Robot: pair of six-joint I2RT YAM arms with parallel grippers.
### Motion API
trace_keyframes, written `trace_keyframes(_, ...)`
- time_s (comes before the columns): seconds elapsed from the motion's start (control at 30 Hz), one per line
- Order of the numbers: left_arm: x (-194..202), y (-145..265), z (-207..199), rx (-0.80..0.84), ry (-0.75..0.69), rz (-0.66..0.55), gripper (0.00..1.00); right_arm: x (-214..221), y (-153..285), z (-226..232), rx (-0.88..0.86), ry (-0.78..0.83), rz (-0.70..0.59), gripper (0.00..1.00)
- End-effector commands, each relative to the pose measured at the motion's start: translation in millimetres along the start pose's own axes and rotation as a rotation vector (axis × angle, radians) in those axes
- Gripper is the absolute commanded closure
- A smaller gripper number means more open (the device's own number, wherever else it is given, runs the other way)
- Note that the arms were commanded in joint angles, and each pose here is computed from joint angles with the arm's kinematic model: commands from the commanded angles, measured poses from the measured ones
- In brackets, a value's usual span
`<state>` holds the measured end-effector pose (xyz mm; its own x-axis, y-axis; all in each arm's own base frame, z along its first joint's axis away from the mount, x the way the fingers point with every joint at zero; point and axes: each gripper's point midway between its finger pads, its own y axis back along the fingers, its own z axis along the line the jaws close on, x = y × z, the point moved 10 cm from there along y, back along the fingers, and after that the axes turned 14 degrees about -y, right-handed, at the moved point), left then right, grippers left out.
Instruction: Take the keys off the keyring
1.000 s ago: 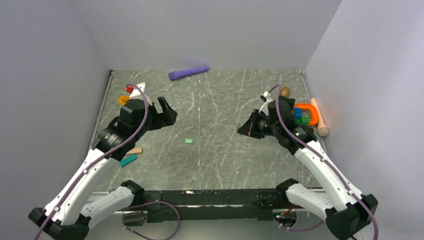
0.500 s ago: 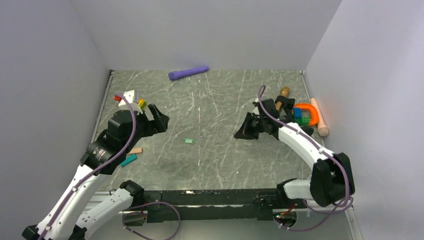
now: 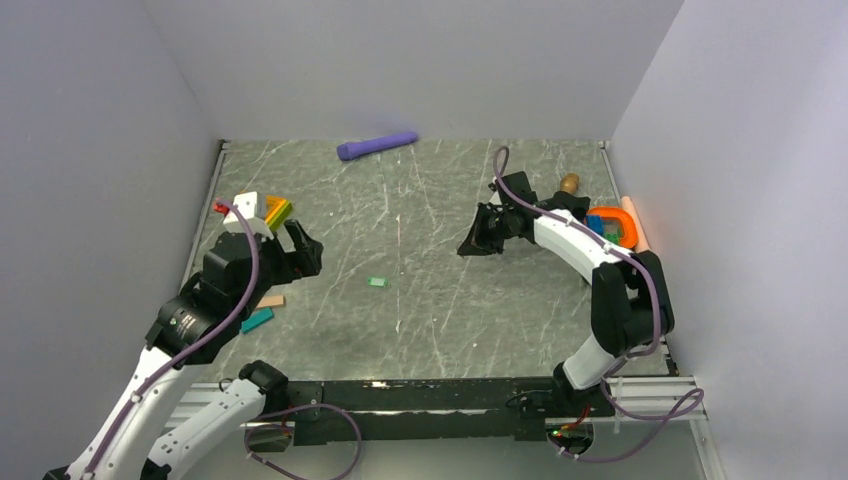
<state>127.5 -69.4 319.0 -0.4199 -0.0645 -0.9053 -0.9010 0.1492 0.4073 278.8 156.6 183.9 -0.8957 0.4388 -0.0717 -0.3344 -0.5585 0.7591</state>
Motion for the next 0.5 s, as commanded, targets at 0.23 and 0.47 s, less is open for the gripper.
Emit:
trace_keyframes(0.23, -12.4, 6.5, 3.9, -0.025, -0.018, -0.062, 0.01, -10.7, -1.5, 11.5, -0.034, 0.044, 0.018, 0.99)
trace_keyframes(0.47, -18.1, 2.0, 0.5, -0.015, -0.031, -0.067, 0.01, -10.5, 12.1, 18.7, -0.036, 0.062, -0.02, 0.06)
